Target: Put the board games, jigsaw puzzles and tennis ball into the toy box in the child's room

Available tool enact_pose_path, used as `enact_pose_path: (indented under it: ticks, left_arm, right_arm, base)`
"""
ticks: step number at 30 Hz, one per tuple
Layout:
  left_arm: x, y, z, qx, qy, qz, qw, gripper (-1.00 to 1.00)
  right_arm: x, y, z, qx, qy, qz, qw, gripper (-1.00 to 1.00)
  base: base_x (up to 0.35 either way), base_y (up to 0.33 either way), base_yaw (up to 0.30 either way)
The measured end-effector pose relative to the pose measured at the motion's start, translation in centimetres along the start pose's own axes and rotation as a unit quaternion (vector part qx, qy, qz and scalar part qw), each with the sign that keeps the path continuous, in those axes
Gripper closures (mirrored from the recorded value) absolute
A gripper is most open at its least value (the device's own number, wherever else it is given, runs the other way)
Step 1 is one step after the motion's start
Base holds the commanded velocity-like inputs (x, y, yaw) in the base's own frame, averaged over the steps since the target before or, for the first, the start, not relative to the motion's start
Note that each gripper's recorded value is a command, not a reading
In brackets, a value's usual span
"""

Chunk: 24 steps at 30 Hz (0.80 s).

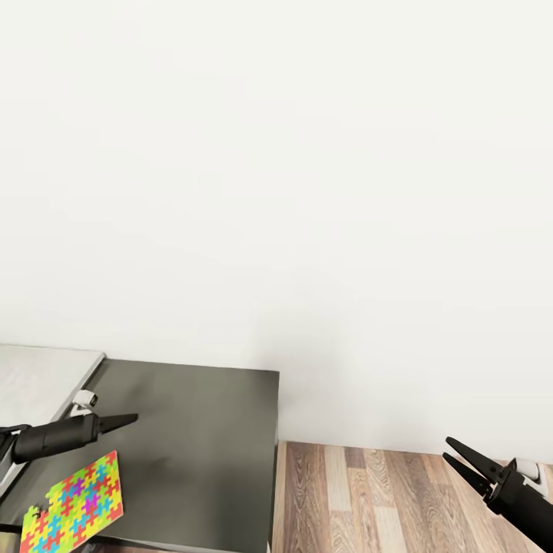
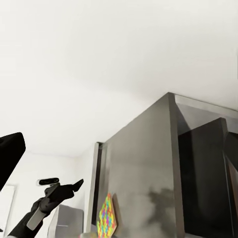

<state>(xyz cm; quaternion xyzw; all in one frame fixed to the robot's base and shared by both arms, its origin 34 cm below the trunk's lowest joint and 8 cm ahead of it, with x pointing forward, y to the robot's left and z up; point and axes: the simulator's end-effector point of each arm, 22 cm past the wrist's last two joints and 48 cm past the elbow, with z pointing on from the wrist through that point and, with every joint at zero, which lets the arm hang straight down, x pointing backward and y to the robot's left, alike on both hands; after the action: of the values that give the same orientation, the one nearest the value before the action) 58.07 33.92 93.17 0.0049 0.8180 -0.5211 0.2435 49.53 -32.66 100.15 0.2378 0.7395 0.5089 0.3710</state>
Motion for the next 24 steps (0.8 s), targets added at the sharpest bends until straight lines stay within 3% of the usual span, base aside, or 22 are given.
enact_pose_path:
  ticks: [8, 15, 24]
  left_arm:
    - [-0.05, -0.27, 0.38, 0.005, -0.002, -0.002, 1.0000, -1.00]
    - [-0.07, -0.38, 0.49, 0.006, -0.003, -0.001, 1.0000, -1.00]
    - [-0.37, -0.82, 0.33, 0.008, -0.006, 0.005, 0.9999, -1.00]
  right_arm:
    - [0.10, -0.01, 0.06, 0.000, -0.001, 0.002, 1.0000, -1.00]
    - [0.11, -0.01, 0.08, 0.001, -0.001, 0.001, 1.0000, -1.00]
    - [0.02, 0.38, 0.02, -0.003, -0.003, -0.002, 1.0000, -1.00]
  base:
    - [0.000, -0.080, 0.000]
    - [0.000, -0.252, 0.023]
    - [0.000, -0.229, 0.136]
